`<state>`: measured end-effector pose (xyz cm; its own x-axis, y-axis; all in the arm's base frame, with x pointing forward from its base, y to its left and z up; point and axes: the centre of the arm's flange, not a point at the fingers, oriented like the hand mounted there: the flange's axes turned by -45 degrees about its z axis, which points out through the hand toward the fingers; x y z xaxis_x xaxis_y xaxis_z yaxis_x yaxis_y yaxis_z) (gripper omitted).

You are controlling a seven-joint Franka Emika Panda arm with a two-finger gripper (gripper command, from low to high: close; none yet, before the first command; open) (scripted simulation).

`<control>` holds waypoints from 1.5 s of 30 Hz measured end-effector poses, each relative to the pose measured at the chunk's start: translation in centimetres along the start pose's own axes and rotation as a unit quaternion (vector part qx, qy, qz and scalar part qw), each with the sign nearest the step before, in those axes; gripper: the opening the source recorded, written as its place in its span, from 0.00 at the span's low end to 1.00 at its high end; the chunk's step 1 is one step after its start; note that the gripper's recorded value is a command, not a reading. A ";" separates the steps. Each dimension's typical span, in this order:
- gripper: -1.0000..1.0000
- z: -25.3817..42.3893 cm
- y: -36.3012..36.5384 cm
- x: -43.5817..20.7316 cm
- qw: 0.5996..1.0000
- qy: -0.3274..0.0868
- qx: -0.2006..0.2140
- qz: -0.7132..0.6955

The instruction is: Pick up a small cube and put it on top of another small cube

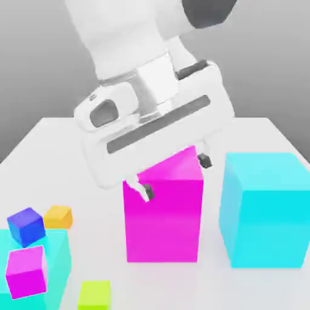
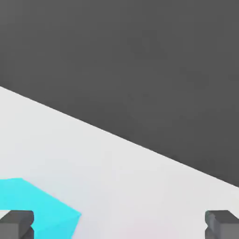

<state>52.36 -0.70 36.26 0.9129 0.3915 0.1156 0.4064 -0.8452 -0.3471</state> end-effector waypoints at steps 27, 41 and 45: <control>0.50 14.8 11.8 -4.6 0.955 -0.153 -0.053 -0.247; 0.50 11.4 11.1 -3.9 0.843 -0.177 -0.134 -0.490; 0.50 12.8 12.9 -8.2 0.832 -0.159 -0.100 -0.522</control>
<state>49.62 -10.19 18.92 0.0157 0.9999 -0.0061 0.9988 -0.0160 -0.0455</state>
